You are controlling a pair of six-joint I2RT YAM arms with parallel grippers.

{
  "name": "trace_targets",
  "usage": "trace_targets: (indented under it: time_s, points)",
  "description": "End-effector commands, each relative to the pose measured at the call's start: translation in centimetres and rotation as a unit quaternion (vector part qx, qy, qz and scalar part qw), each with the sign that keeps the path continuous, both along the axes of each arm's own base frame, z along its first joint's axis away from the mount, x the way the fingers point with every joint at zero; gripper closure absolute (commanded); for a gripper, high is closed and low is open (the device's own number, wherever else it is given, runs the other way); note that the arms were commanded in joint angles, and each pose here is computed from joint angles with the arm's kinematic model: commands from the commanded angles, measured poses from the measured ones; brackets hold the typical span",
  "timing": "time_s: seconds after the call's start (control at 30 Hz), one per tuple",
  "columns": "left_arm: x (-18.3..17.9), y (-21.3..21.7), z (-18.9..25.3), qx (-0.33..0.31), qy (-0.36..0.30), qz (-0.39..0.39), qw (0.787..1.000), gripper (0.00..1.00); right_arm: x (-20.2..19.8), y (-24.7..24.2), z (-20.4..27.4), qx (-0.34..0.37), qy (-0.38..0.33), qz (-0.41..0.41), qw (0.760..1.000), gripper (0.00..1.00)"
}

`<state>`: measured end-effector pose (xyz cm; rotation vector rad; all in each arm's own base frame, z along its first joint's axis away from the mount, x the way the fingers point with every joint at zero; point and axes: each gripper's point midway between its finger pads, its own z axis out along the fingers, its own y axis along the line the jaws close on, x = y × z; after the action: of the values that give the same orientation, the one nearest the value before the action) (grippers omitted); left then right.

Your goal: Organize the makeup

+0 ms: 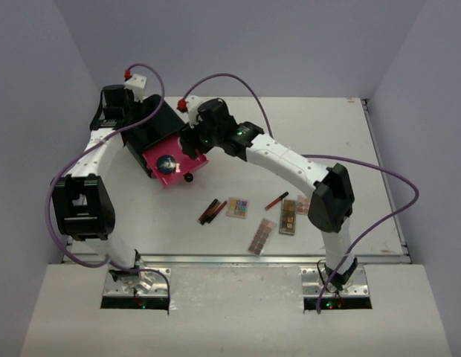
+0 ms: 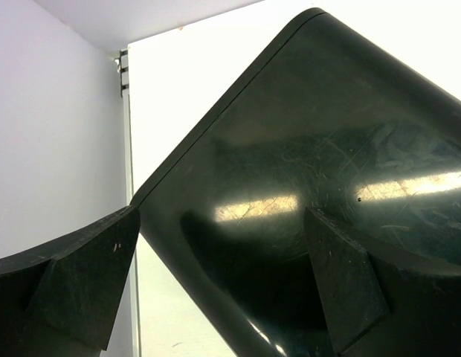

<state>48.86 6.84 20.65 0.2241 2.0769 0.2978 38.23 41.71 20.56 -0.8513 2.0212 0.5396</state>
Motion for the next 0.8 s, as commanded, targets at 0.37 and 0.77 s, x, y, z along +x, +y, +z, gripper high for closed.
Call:
trace_targets:
  time_s: [0.37, 0.77]
  points:
    - [-1.7, 0.1, -3.1, -0.008, 0.042, -0.006, 0.999, 0.08, 2.6, 3.2, -2.6, -0.05, -0.049, -0.035, 0.997, 0.98]
    - [-1.7, -0.4, -3.4, -0.015, 0.045, -0.018, 0.999, 0.08, 2.7, 3.5, -6.4, -0.073, -0.025, -0.042, 0.996, 0.96]
